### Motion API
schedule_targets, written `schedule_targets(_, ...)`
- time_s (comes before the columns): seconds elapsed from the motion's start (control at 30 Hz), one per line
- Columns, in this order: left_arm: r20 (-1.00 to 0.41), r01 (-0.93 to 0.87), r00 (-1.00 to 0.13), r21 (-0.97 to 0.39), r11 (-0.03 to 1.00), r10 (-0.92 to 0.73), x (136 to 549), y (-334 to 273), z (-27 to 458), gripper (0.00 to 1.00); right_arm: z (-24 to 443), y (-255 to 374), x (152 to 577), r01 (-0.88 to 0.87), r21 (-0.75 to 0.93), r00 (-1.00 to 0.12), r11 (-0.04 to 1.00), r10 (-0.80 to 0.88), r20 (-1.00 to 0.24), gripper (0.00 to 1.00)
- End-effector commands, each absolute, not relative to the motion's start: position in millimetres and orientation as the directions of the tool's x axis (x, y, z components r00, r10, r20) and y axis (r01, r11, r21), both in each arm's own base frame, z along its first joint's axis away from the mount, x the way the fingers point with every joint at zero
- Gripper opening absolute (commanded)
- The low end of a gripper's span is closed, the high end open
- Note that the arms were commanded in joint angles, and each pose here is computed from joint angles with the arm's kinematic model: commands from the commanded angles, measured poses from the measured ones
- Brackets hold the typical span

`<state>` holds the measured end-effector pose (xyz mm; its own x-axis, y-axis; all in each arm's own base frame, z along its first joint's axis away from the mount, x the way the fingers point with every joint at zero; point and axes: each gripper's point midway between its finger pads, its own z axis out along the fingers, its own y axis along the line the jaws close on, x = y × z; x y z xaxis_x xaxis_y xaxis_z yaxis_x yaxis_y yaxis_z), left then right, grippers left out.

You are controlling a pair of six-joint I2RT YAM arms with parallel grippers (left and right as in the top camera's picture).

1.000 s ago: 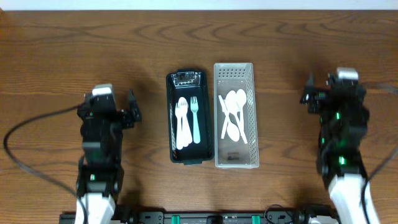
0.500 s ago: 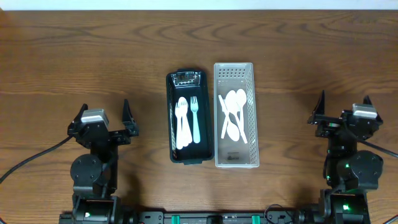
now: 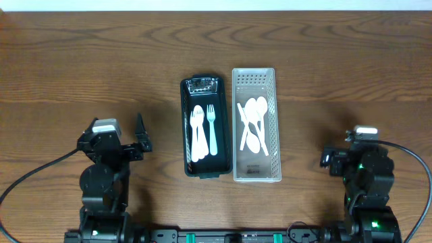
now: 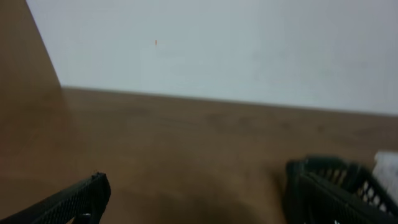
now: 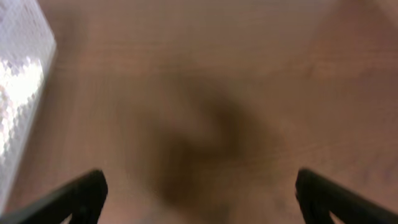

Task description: Pack container

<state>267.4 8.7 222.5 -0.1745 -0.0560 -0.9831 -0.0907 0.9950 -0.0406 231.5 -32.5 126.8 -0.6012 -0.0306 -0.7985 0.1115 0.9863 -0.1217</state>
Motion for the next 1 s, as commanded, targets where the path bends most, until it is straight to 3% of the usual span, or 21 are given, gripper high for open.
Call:
schedule_targets(0.0, -0.970, -0.085, -0.240, -0.022, 0.996, -0.042, 264, 8, 206, 0.98, 110, -30, 216, 0.084, -0.135, -0.673, 0.987, -0.044, -0.738, 0.99)
schedule_targets(0.13, -0.929, -0.087, -0.368, -0.003, 0.996, -0.035, 254, 8, 174, 0.98, 88, -26, 187, 0.055, -0.140, -0.764, 0.989, -0.049, -0.643, 0.99)
schedule_targets(0.27, -0.869, -0.086, -0.494, 0.017, 0.996, -0.028, 239, 9, 143, 0.98, 82, -17, 163, -0.006, -0.141, -0.783, 0.990, -0.093, -0.615, 0.99)
schedule_targets(0.7, -0.680, -0.074, -0.733, 0.060, 0.996, -0.014, 193, 12, 85, 0.98, 120, -4, 161, -0.046, -0.131, -0.578, 0.990, -0.134, -0.805, 0.99)
schedule_targets(0.8, -0.660, -0.072, -0.751, 0.063, 0.995, -0.013, 188, 12, 81, 0.98, 145, -1, 181, -0.037, -0.119, -0.459, 0.992, -0.122, -0.880, 0.98)
schedule_targets(0.97, -0.657, -0.072, -0.754, 0.063, 0.995, -0.012, 187, 12, 80, 0.98, 195, 5, 227, -0.006, -0.129, -0.120, 0.992, -0.129, -0.984, 0.99)
